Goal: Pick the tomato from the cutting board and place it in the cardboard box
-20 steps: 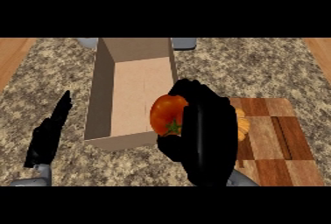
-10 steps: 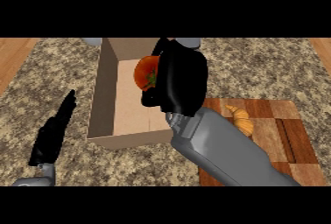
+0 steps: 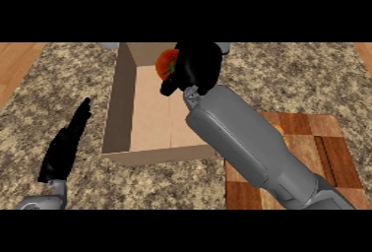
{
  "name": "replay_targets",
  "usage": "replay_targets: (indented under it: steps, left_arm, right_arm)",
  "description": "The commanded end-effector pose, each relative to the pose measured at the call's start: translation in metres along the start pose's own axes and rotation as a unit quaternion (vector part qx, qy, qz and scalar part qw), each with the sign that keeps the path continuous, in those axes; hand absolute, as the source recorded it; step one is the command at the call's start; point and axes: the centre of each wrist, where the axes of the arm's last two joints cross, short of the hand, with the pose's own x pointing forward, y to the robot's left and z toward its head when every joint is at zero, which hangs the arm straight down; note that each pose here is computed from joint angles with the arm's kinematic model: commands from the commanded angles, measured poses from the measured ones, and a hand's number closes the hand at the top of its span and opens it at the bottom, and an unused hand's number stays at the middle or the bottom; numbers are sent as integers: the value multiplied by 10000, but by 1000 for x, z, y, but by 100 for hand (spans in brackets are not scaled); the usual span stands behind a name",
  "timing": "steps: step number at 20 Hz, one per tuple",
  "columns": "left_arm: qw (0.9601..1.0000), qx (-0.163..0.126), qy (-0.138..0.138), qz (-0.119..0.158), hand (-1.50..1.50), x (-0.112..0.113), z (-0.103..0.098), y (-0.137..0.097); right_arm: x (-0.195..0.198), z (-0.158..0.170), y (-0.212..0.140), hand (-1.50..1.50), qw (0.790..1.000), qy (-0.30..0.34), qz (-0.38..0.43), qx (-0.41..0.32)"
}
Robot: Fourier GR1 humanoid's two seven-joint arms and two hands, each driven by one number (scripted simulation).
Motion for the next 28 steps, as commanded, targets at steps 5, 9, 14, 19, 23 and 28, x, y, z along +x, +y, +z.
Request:
replay_targets:
  steps: [5,9,14,19,23,28]
  left_arm:
    - [9999,-42,-104,9,0,-3,-4,3]
    - [9998,-168,-101,-3,0,-3,7,5]
    - [9999,82,62,16,0,-17,-3,1]
    - [10000,38,-15,51,0,2,-4,-1]
    - [9997,173,157,18,0,-7,8,5]
    - [9989,382,279,34,0,-24,14,21]
  right_arm:
    - [-29,-24,41,-150,9923,1093,-585,-13]
    - [-28,-35,40,-150,9902,1013,-944,-171]
    - [-20,-39,26,-150,9685,783,-2081,-1120]
    - [-40,-39,35,-150,9350,829,-2948,-1786]
    - [-38,-37,19,-150,9003,735,-3689,-2192]
    - [-85,-32,25,-150,8869,1036,-3725,-2528]
